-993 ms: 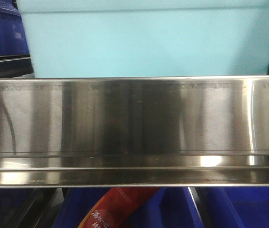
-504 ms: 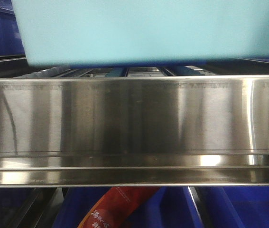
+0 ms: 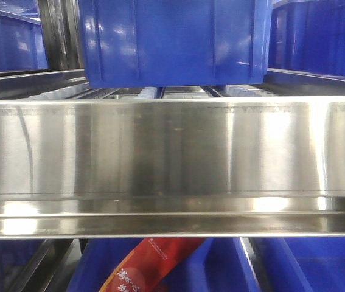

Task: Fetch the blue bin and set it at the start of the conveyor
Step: 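Grip the turquoise bin walls with both grippers and lift it off the shelf, then hold the turquoise bin with both grippers and pull it back from the shelf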

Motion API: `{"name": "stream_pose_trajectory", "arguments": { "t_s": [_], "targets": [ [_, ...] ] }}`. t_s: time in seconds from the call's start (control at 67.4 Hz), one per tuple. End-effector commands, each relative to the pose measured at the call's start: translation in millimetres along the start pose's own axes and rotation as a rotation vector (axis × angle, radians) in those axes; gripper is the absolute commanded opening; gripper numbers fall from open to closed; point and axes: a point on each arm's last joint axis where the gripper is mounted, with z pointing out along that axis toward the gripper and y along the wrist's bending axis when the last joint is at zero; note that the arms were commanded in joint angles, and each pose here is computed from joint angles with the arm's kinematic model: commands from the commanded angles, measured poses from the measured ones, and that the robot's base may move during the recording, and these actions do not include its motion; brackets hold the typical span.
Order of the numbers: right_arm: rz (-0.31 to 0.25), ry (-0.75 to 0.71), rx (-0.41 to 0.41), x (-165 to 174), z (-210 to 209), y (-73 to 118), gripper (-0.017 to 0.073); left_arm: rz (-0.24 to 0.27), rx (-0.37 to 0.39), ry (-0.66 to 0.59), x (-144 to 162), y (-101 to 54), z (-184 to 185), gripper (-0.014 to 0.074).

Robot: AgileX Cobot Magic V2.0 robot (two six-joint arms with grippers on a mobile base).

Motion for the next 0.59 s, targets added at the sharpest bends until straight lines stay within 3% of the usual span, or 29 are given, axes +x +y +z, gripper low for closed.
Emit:
{"name": "stream_pose_trajectory", "arguments": {
  "t_s": [0.0, 0.578],
  "targets": [
    [-0.019, -0.045, 0.005, -3, -7, 0.0, -0.0151, 0.020, -0.021, -0.048, -2, 3.4, -11, -0.0111],
    [-0.012, -0.011, 0.002, -4, 7, -0.5, -0.0152, 0.025, -0.032, -0.050, -3, 4.2, -10, -0.0111]
  ]
}}
